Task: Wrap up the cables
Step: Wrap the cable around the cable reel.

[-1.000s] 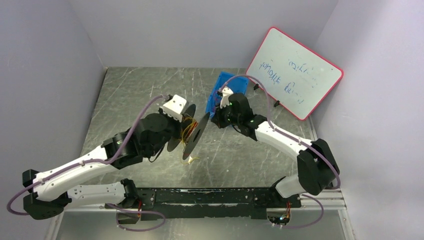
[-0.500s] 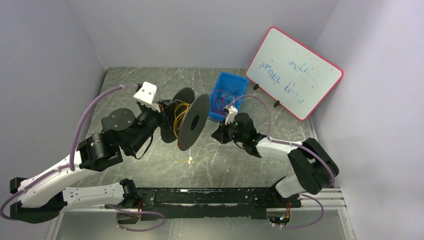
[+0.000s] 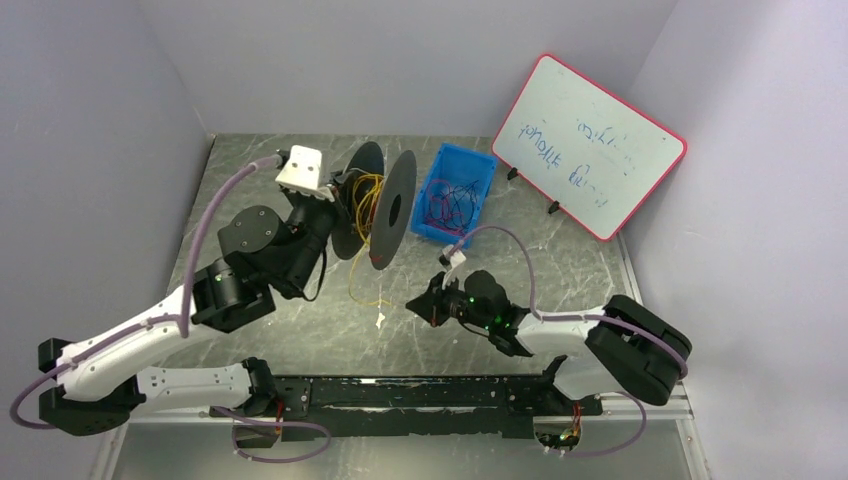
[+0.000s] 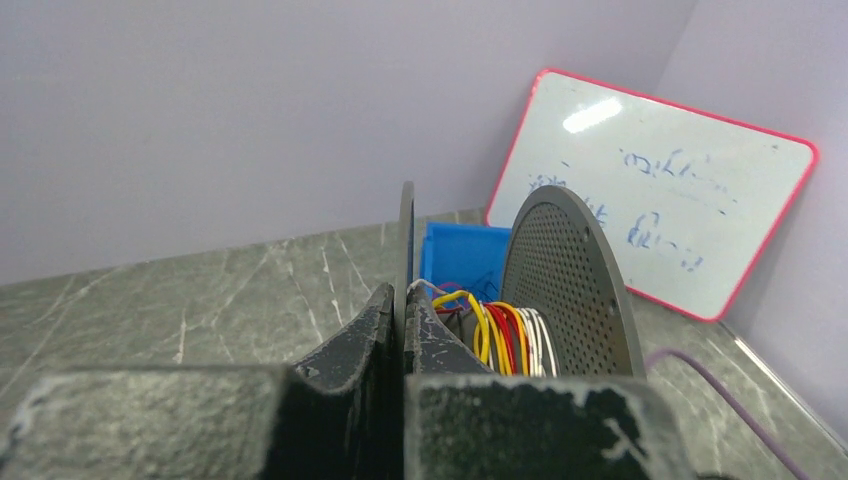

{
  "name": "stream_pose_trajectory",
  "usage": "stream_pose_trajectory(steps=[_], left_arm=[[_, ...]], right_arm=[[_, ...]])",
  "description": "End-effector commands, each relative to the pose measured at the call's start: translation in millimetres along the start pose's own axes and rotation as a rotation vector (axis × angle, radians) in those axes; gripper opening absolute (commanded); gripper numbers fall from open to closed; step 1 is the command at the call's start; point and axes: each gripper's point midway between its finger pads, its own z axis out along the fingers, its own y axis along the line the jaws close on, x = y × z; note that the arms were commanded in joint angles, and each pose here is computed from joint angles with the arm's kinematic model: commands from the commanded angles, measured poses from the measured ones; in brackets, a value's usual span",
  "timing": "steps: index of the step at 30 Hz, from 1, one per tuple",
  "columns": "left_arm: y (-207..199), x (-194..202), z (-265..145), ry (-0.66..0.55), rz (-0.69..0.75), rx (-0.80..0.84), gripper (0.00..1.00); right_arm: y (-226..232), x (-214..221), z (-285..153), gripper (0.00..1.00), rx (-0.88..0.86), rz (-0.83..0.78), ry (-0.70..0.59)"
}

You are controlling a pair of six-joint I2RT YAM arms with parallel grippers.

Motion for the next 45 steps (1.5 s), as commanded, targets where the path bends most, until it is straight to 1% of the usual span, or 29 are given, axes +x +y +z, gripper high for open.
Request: stream_pose_trajectory(steps=[1,4,8,12,17,23,28,32,39,45], left_arm=[[17,-70,5,-0.215,-0.122,-0.126,0.07],[15,-66,16,-0.223,-0.060,-0.173,0.07],[15,-53,31,-0.214,0.013,-0.234,0.07],[20,-24,55,-0.155,0.055,-0.259,0.07],[28,19,76,-0.072,0.102,-0.286,0.07],[38,72,80,0.036,0.152,-0.319,0.07],[46,105,70,0.116,0.162,-0.336,0.07],[51,127,61,0.165,0.162,-0.332,0.07],[57,156,38,0.248,0.131,-0.294,0.07],[60,174,21,0.317,0.122,-0.257,0.07]], right_arm=[[15,12,-7,0.00,0.003,0.007,-0.025],[32,21,-13,0.00,-0.010,-0.024,-0.008],[64,13,-26,0.00,-0.037,-0.080,-0.036],[103,6,-41,0.00,-0.080,-0.142,-0.056],[146,-5,-57,0.00,-0.088,-0.253,-0.042],[196,-50,-72,0.00,-0.097,-0.375,-0.103],[218,-105,-87,0.00,-0.034,-0.488,-0.165],[227,-154,-100,0.00,0.041,-0.570,-0.231],[214,-209,-110,0.00,0.207,-0.762,-0.304],[179,-262,-97,0.00,0.248,-0.781,-0.302]])
